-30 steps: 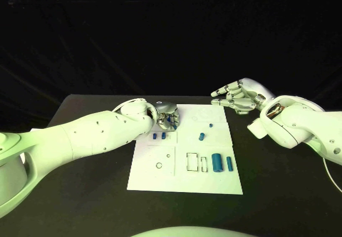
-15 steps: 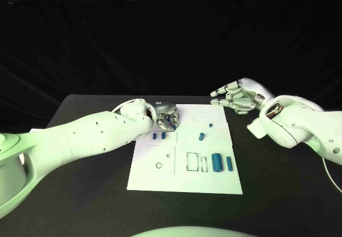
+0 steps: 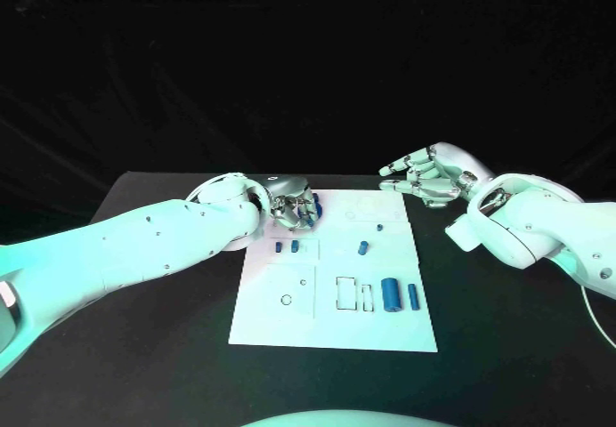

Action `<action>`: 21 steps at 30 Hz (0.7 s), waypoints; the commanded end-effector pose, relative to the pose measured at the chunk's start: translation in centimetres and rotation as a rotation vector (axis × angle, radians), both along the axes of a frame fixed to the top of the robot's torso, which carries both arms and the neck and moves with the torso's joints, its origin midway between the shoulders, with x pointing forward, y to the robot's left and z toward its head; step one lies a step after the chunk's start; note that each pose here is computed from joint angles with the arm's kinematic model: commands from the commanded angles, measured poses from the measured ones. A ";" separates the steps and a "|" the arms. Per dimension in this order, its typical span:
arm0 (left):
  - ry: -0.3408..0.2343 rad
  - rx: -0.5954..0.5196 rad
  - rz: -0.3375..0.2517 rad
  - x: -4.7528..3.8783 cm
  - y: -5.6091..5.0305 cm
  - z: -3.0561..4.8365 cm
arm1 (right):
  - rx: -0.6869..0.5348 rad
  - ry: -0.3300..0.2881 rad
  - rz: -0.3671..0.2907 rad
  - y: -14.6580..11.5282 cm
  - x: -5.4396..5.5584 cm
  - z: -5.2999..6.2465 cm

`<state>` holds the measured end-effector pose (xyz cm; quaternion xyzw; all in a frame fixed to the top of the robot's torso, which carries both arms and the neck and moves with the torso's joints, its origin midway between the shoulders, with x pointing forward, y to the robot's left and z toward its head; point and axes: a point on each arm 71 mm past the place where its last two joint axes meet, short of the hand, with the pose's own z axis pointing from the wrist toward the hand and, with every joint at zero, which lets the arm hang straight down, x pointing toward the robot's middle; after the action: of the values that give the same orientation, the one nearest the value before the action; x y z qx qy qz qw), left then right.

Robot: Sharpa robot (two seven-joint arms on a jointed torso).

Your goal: Assemble the parts on the task board

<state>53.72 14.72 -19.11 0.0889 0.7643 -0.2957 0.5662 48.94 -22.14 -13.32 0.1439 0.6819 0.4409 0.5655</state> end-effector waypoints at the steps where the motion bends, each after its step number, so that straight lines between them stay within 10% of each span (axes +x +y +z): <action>1: 0.027 -0.046 0.015 -0.18 0.6 0.24 | -0.003 0.000 0.015 0.1 -0.1 0.0; 21: 0.082 0.019 0.074 0.29 3.7 -0.56 | -0.004 0.000 0.013 0.0 -0.1 0.0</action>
<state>54.04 18.41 -19.51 0.0513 0.7851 -0.2740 0.5531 48.92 -22.28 -13.32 0.1446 0.6820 0.4400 0.5660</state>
